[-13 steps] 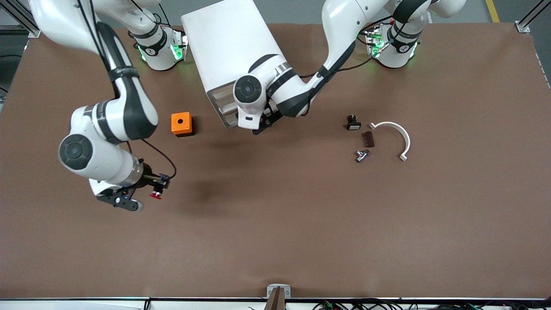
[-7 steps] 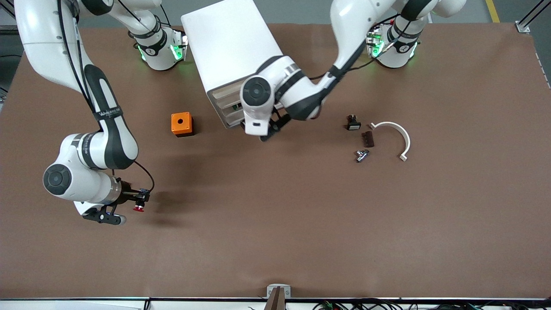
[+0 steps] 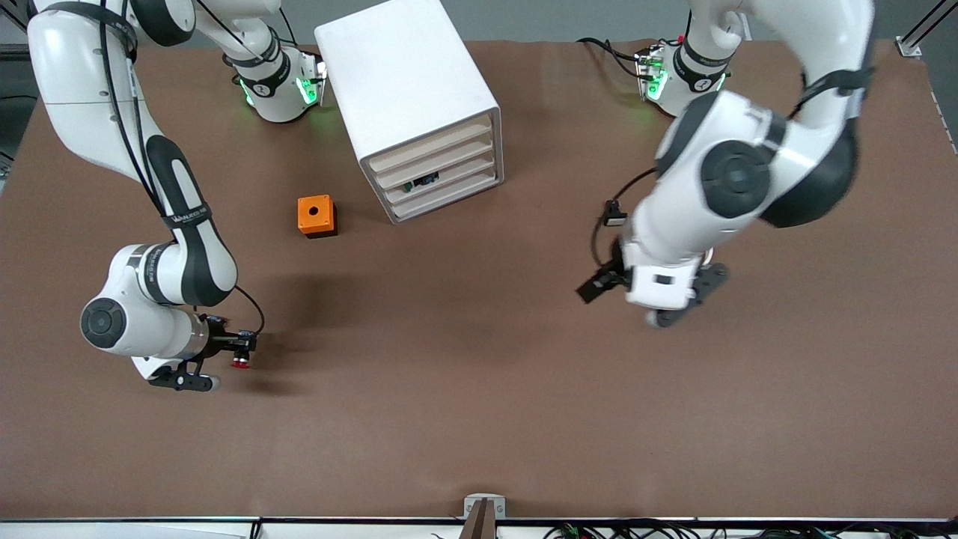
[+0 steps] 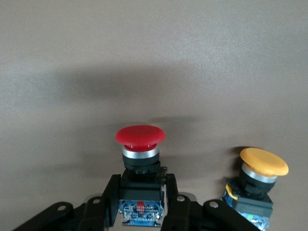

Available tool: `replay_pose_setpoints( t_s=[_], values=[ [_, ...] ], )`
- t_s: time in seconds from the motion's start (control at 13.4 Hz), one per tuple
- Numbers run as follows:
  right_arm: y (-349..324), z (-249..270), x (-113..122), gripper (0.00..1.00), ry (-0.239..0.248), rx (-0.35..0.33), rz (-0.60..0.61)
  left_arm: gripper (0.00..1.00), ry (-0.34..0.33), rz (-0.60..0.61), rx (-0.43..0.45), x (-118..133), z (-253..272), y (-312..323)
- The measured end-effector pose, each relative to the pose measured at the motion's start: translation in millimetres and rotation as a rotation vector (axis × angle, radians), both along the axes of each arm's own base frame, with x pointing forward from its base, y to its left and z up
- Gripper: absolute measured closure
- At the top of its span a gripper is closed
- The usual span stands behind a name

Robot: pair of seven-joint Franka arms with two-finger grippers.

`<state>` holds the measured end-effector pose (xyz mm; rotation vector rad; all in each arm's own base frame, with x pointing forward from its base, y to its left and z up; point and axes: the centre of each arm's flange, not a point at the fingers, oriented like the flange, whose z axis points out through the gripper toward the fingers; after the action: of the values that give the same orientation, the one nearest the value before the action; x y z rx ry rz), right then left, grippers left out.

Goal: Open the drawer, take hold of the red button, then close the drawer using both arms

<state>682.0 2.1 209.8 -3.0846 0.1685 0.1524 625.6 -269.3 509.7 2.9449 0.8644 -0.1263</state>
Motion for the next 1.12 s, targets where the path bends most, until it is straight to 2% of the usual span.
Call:
replay_pose_setpoints(
  t_s=[0.22,0.37,0.67,0.9,1.12],
  values=[
    [-4.7,-5.9,-0.3,0.58,0.002,0.000,-0.001,0.00,-0.017,-0.080,0.008,1.8,47.1,80.4],
    [-4.9,-5.4,0.4,0.42,-0.002,0.001,0.001,0.00,-0.003,-0.140,0.021,-13.6,77.8,112.2],
    [-12.0,14.8,13.8,0.00,-0.046,0.001,0.001,0.00,0.005,-0.210,0.038,-46.1,129.5,162.5],
    [-27.4,55.0,22.2,0.00,-0.102,0.003,0.059,0.00,-0.003,-0.341,0.044,-66.7,151.8,186.9],
    [-31.0,118.7,15.1,0.00,-0.093,0.009,0.078,0.00,0.017,-0.404,0.048,-81.6,148.4,218.1]
  ],
)
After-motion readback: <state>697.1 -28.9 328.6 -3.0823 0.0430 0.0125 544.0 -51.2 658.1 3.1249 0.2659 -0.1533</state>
